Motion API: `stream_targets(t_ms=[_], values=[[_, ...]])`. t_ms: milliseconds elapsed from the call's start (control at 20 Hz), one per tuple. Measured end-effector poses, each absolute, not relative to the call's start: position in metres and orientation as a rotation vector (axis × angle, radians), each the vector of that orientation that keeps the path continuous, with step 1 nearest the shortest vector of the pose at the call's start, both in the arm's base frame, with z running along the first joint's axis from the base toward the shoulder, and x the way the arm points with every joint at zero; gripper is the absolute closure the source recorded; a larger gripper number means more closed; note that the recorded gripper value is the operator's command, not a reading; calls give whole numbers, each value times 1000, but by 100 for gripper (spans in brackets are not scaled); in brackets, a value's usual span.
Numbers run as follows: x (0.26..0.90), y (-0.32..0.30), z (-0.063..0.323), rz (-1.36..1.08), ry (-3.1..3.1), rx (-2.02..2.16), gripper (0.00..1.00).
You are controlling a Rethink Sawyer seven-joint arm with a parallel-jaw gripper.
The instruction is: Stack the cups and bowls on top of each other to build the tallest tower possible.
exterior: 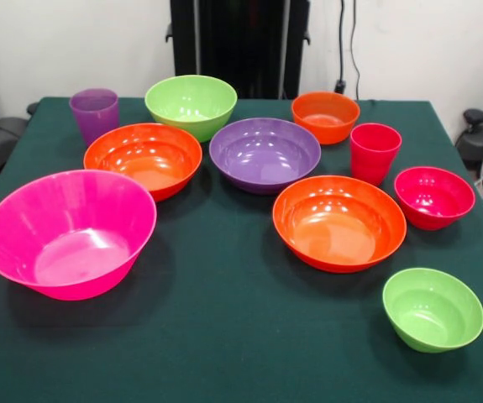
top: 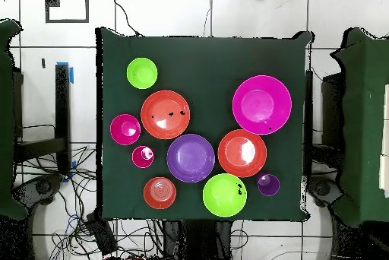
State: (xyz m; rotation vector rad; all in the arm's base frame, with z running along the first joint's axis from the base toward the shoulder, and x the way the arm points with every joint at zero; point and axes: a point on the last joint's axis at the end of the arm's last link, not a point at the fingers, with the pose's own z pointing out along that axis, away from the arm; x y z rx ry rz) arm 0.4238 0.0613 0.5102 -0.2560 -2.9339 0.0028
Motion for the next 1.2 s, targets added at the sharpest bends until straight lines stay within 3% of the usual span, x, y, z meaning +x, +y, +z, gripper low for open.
stream_targets(t_ms=[1200], values=[[408,46,534,-62,-2781,-314,0]])
